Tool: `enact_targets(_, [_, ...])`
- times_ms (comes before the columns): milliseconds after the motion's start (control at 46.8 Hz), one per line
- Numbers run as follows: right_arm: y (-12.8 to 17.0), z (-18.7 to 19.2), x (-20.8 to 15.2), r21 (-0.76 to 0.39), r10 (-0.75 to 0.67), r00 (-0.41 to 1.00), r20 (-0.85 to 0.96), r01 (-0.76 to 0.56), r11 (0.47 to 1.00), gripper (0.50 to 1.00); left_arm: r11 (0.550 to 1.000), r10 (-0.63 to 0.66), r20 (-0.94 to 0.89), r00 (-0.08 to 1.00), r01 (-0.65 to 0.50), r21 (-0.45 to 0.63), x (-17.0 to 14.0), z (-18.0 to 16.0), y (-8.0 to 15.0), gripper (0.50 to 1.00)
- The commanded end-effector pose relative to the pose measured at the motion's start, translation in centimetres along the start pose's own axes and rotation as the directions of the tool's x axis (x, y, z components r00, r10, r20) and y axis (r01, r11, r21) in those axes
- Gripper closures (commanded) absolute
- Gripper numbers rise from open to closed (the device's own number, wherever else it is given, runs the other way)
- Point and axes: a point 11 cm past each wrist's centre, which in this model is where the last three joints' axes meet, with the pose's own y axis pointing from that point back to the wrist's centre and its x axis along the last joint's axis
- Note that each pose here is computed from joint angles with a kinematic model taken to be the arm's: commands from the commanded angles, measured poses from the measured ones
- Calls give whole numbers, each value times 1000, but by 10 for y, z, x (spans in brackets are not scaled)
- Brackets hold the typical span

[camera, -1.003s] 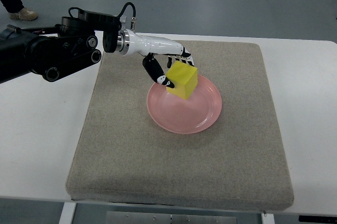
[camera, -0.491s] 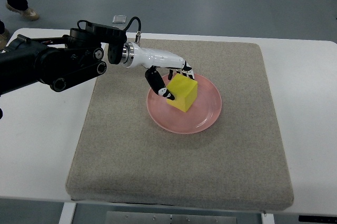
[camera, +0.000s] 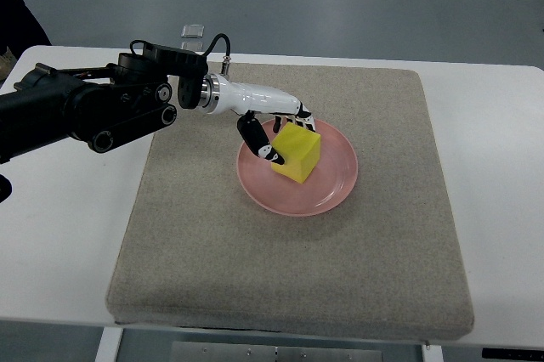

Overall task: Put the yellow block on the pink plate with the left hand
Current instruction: 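Lower the cube onto the plate and open the left hand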

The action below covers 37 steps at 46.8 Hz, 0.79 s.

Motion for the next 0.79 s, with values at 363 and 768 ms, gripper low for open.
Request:
enact_targets(363, [0,0,0,0,1,1000,1,-1,1000,576,1000,8,3,1000,-8,-10,0,3,-1,538])
enact_targets(768, [0,0,0,0,0,1000,-1,0,1000,576,1000,27,10,1000,-27,10,11,-3,7,534])
